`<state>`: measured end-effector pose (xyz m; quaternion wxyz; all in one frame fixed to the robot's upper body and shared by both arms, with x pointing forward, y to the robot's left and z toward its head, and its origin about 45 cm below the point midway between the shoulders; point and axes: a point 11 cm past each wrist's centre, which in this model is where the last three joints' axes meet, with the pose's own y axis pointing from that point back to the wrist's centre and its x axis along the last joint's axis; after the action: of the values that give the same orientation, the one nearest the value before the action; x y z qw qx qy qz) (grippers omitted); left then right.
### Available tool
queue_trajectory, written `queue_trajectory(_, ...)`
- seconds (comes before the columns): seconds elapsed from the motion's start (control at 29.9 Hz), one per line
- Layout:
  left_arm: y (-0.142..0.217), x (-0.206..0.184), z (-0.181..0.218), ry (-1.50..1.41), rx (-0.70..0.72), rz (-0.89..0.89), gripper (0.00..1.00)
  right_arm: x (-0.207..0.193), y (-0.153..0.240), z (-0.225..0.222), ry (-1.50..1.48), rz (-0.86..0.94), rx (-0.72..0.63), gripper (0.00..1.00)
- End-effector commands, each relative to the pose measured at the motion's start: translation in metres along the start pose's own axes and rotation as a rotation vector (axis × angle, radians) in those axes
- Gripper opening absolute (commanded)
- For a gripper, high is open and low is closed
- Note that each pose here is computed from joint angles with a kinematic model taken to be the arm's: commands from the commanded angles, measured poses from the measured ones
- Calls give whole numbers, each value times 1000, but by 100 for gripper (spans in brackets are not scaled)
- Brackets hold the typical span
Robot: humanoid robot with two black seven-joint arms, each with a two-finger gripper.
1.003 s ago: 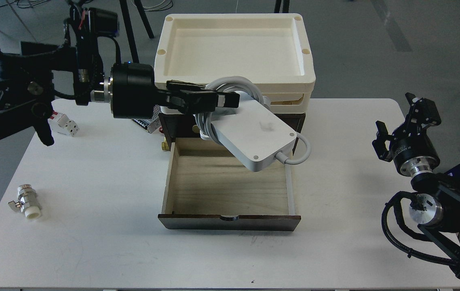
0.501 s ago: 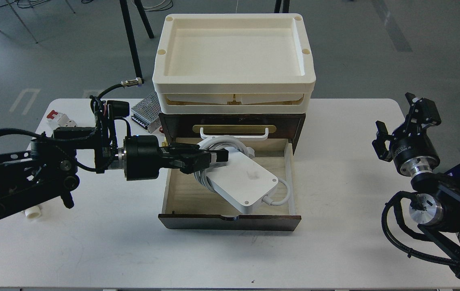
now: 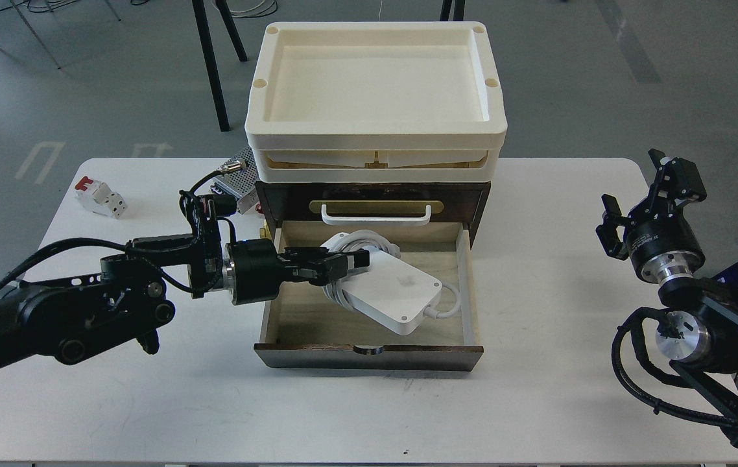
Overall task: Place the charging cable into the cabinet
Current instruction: 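Lower the held charger with the left gripper into the open drawer, then open the left gripper and push the charger flat inside the drawer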
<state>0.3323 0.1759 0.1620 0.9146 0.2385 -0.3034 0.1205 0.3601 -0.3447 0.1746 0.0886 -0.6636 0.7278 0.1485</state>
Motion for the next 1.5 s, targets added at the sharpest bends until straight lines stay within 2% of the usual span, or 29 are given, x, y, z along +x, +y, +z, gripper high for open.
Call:
queue_trajectory(0.0,-5,-5,-9,13,20,14,3,0,0,0,0,1,0,99)
queue_trajectory(0.27,-18,-7,-32,29,83,47,3,0,0,0,0,1,0,99)
queue_trajectory(0.53,-24,-26,-46,59,120,50,6,0,0,0,0,-1,0,99)
queue_trajectory(0.67,-26,-29,-47,62,122,56,14,0,0,0,0,-1,0,99)
queue_trajectory(0.9,-27,-29,-47,62,121,57,47,0,0,0,0,1,1,99)
queue_trajectory(1.17,-28,-28,-44,52,112,54,56,0,0,-1,-1,2,3,99)
queue_trajectory(1.47,-30,-37,-40,-189,104,17,57,0,0,-1,-1,2,3,99)
